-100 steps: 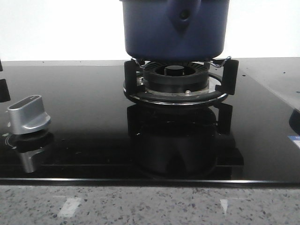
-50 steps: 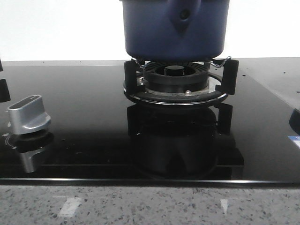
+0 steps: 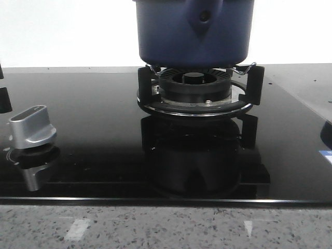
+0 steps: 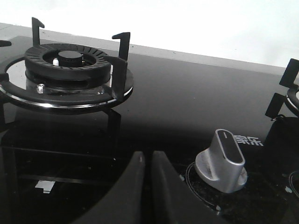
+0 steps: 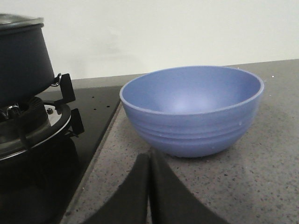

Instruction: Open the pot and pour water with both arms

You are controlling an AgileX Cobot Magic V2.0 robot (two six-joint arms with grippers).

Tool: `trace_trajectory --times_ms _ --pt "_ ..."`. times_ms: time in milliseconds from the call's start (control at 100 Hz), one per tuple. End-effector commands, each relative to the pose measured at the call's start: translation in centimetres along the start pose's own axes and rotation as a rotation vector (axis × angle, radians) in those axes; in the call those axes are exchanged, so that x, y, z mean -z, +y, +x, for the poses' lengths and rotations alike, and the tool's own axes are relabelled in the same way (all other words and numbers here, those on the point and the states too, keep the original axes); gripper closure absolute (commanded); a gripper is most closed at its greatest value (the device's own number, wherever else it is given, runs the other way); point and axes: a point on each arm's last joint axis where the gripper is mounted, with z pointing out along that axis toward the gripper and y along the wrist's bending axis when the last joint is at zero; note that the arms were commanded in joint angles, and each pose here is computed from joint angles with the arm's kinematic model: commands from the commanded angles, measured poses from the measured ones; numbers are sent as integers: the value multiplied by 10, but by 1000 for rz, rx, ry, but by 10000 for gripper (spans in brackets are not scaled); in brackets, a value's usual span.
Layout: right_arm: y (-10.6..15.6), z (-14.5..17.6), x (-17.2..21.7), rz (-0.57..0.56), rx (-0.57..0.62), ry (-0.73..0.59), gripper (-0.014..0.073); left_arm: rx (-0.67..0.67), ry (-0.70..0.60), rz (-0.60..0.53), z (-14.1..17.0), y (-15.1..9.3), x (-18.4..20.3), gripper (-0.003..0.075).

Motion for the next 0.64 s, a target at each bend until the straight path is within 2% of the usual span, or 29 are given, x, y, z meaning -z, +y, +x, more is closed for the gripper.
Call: trace_trajectory --times_ms 0,630 --pt "0 2 1 3 17 -52 643 20 -66 7 3 1 0 741" --pt "0 2 1 3 18 -57 643 20 -66 7 3 1 0 741"
